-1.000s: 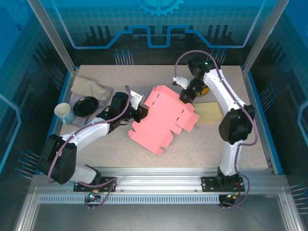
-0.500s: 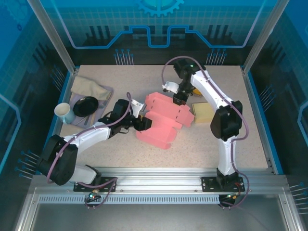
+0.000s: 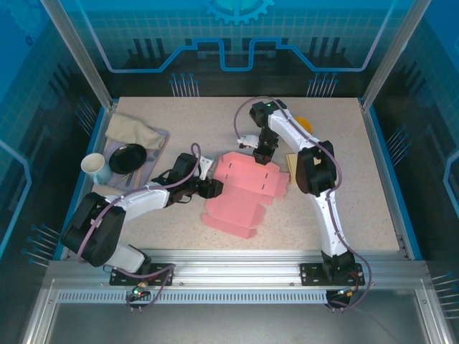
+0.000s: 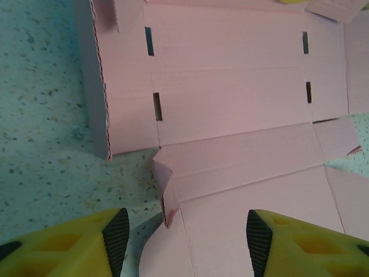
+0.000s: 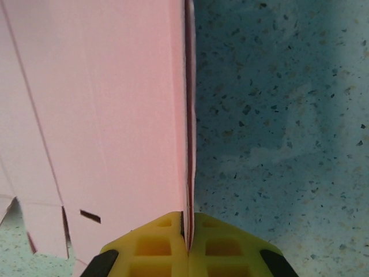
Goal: Fold the paper box
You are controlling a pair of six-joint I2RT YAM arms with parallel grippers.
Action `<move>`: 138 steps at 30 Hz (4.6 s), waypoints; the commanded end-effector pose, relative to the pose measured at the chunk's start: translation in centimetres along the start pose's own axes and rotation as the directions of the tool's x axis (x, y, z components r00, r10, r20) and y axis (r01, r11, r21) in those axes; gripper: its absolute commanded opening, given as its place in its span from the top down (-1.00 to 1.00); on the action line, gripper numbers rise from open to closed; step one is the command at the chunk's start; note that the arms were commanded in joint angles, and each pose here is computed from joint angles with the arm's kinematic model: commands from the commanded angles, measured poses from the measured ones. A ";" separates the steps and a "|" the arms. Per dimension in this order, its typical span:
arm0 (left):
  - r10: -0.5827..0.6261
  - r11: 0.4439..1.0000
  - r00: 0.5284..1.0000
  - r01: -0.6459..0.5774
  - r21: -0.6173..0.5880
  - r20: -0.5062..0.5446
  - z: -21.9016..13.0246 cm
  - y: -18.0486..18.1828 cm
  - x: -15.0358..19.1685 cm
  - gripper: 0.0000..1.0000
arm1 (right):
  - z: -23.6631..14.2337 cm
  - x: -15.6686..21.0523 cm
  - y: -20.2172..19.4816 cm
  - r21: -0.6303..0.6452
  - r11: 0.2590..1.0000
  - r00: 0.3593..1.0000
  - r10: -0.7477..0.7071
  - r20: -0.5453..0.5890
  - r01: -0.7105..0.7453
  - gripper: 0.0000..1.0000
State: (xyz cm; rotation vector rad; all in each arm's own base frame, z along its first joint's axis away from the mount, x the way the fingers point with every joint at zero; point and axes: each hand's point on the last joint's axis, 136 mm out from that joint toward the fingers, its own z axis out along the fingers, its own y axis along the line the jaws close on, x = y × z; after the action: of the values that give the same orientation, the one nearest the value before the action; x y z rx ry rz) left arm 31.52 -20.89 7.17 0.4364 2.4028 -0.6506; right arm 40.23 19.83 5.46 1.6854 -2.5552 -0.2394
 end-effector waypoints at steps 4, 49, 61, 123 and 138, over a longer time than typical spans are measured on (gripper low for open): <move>0.014 1.000 0.999 -0.014 0.013 -0.035 1.0 0.1 1.4 -0.15 | 0.7 0.6 -0.4 -0.014 1.000 0.999 -0.008 -0.037 0.008 1.00; -0.026 0.981 0.992 0.003 -0.192 -0.120 5.1 3.3 -1.4 0.90 | 2.8 0.1 4.0 -0.028 0.969 0.969 -0.245 -0.043 0.244 1.00; -0.200 0.973 0.962 0.172 -0.156 -0.188 6.2 -0.5 -0.5 0.61 | 3.2 0.5 3.4 -0.017 0.980 0.977 -0.201 -0.065 0.201 1.00; -0.387 0.910 0.906 0.345 -0.231 -0.172 6.0 -4.5 3.2 0.59 | 4.7 2.1 2.7 0.172 0.984 0.997 -0.034 -0.072 0.046 1.00; -0.517 0.844 0.847 0.482 -0.236 -0.122 8.3 -3.7 5.0 0.62 | 5.9 2.6 3.1 0.159 0.987 0.997 -0.018 -0.074 0.030 1.00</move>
State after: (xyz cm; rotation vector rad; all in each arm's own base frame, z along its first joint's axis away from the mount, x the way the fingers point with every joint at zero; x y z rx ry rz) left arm 30.68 -26.80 1.77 -0.1800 2.7218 -0.5485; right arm 38.10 19.02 2.51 1.7931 -2.6338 0.0894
